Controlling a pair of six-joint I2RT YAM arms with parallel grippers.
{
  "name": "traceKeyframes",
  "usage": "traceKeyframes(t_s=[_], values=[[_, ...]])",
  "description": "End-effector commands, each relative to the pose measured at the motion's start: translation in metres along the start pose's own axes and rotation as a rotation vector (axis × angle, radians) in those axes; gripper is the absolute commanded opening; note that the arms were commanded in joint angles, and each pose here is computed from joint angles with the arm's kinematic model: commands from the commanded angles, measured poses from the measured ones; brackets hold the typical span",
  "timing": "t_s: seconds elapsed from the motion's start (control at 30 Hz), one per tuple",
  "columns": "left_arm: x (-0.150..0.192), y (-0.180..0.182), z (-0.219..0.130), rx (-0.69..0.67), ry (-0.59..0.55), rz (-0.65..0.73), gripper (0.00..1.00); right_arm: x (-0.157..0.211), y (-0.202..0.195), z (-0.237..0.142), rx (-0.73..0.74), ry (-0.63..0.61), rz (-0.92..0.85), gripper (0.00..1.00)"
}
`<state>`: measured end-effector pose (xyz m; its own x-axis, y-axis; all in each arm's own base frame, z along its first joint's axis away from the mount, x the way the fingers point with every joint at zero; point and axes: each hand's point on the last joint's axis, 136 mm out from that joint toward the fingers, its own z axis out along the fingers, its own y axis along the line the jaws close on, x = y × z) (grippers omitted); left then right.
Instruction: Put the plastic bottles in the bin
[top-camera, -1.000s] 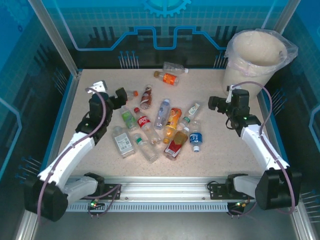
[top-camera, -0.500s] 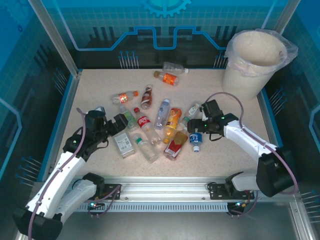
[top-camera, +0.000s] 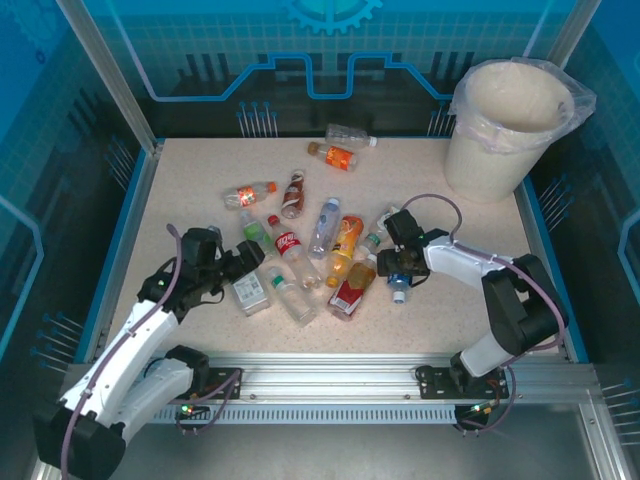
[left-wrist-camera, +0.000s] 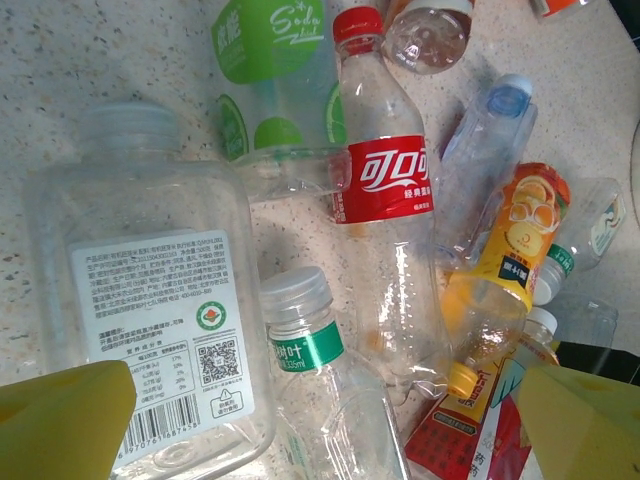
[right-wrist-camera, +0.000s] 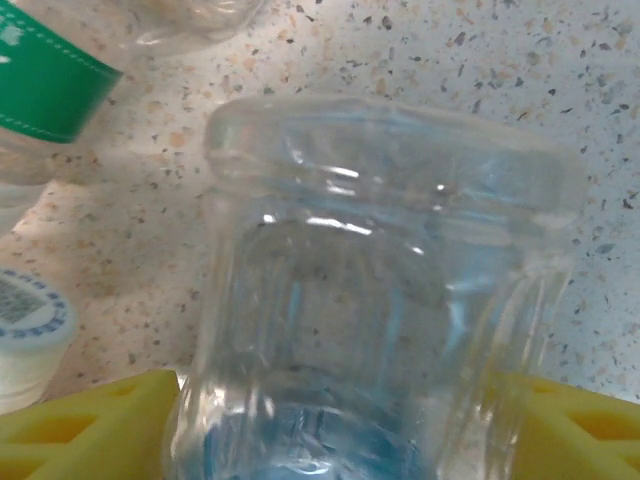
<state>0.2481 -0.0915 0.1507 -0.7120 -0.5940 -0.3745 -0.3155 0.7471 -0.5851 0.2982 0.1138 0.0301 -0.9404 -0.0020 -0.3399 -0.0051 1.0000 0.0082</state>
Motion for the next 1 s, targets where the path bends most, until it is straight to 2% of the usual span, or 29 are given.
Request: traceKeyframes(t_s=[0.0, 0.2, 0.37, 0.67, 0.7, 0.83, 0.97], values=[[0.002, -0.012, 0.008, 0.045, 0.018, -0.016, 0.99, -0.007, 0.000, 0.009, 0.010, -0.031, 0.016, 0.75], [-0.002, -0.020, 0.012, 0.058, 0.009, -0.010, 0.99, -0.009, -0.009, 0.009, 0.038, -0.065, 0.036, 0.65], [-0.005, -0.019, 0.014, 0.040, -0.005, -0.007, 0.99, -0.025, -0.013, -0.031, 0.003, -0.206, 0.032, 0.58], [-0.021, -0.025, 0.017, 0.055, -0.077, -0.034, 0.99, -0.098, -0.019, -0.170, -0.247, -0.605, 0.068, 0.50], [-0.023, -0.027, 0.017, 0.060, -0.083, -0.035, 0.99, -0.114, -0.021, -0.196, -0.287, -0.668, 0.073, 0.49], [-0.027, -0.034, 0.019, 0.075, -0.091, -0.038, 0.99, -0.158, -0.047, -0.257, -0.357, -0.813, 0.123, 0.48], [-0.026, -0.034, 0.020, 0.084, -0.089, -0.059, 0.99, -0.202, -0.080, -0.294, -0.361, -0.891, 0.230, 0.48]])
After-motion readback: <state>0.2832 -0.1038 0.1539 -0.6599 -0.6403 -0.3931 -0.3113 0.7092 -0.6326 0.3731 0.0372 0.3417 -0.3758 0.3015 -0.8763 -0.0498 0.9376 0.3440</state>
